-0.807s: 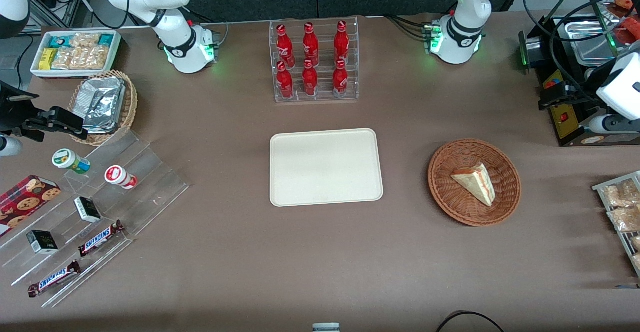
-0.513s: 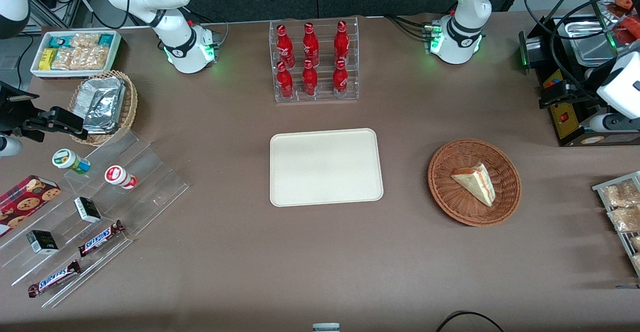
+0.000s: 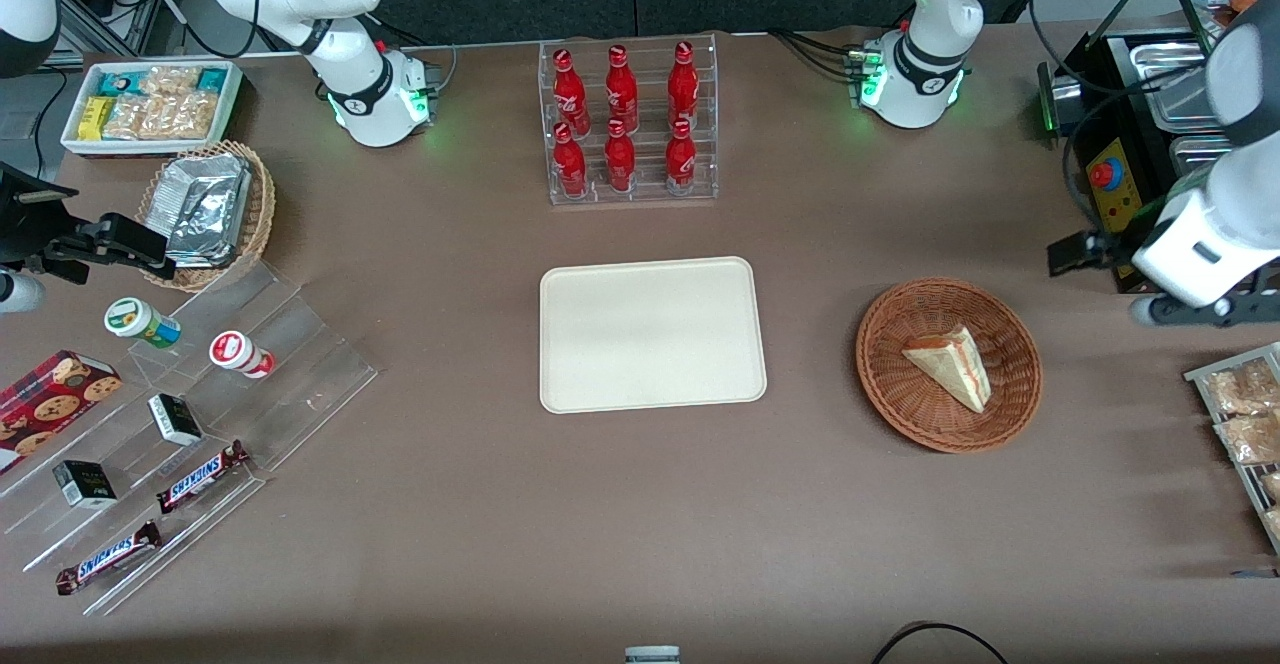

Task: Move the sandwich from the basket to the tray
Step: 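Move the left gripper over the wrapped sandwich in the wicker basket, then lower the open left gripper around the sandwich and close it, then lift the sandwich and carry it over the white tray, then lower the sandwich onto the tray and open the left gripper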

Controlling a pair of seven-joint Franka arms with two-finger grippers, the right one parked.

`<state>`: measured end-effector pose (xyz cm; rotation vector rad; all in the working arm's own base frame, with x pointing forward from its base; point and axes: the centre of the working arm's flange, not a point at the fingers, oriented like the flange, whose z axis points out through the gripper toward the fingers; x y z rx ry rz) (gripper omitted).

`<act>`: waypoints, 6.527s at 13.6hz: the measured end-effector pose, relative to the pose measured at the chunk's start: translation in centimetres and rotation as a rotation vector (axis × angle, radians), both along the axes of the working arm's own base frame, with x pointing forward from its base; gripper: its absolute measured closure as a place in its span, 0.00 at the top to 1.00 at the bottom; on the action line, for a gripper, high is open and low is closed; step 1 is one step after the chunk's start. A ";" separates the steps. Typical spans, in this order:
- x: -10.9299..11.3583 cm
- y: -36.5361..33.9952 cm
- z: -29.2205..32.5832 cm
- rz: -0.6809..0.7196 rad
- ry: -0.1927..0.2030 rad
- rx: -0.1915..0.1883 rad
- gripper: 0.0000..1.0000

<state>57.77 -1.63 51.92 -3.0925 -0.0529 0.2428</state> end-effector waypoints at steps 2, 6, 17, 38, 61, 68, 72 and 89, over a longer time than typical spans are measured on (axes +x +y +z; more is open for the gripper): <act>0.3 -2.0 -2.6 0.063 -0.028 0.008 1.00; 0.2 -4.4 -7.4 0.137 -0.063 0.012 1.00; -3.2 -4.2 -19.3 0.492 -0.186 0.005 1.00; -3.7 -3.2 -26.6 0.515 -0.173 -0.008 0.84; -5.5 -27.5 -11.1 0.137 -0.024 0.044 0.15; -10.5 -40.5 -17.7 -0.050 -0.047 -0.037 0.15; -10.4 -42.5 -21.8 -0.090 -0.055 -0.023 0.15; -11.2 -48.8 -26.9 -0.138 -0.142 -0.048 0.15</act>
